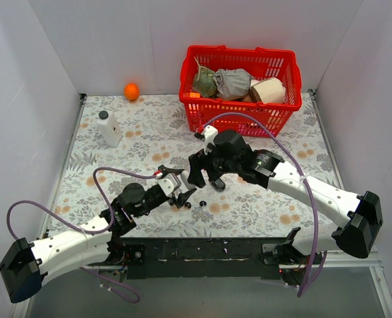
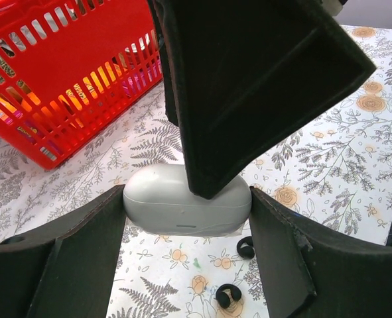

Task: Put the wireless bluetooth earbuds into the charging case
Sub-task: Open the charging case.

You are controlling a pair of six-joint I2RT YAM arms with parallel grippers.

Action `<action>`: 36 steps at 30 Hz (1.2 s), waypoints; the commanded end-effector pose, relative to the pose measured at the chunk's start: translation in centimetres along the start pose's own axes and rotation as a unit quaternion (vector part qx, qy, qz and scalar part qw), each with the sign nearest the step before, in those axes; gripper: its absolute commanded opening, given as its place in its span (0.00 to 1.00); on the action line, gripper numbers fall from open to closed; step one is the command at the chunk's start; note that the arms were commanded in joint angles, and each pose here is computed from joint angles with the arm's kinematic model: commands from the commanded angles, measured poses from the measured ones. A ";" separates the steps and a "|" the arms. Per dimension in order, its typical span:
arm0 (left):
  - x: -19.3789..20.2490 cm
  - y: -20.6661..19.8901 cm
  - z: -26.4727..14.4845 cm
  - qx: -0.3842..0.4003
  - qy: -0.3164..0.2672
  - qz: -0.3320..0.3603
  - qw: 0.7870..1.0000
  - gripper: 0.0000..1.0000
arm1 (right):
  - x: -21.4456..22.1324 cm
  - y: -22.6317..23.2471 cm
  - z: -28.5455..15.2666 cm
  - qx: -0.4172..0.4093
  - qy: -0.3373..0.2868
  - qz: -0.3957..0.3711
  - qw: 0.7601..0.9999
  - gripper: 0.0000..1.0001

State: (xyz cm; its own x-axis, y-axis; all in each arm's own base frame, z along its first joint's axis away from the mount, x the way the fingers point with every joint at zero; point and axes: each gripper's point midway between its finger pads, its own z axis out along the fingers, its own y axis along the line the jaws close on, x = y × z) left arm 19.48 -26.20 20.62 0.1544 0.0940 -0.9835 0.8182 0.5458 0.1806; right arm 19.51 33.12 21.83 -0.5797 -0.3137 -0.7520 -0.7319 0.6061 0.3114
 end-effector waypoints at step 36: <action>-2.6 0.3 -0.5 -0.004 -0.039 -0.004 0.999 0.00 | -2.3 1.9 -0.2 -0.006 -0.026 -0.011 1.000 0.95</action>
State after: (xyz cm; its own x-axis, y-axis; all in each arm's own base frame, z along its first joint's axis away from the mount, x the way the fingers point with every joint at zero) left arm 19.24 -25.63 21.80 0.1719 0.0644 -0.9830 0.8097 0.5592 0.1782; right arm 18.63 34.82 23.02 -0.5545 -0.3166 -0.7696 -0.7596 0.5704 0.3126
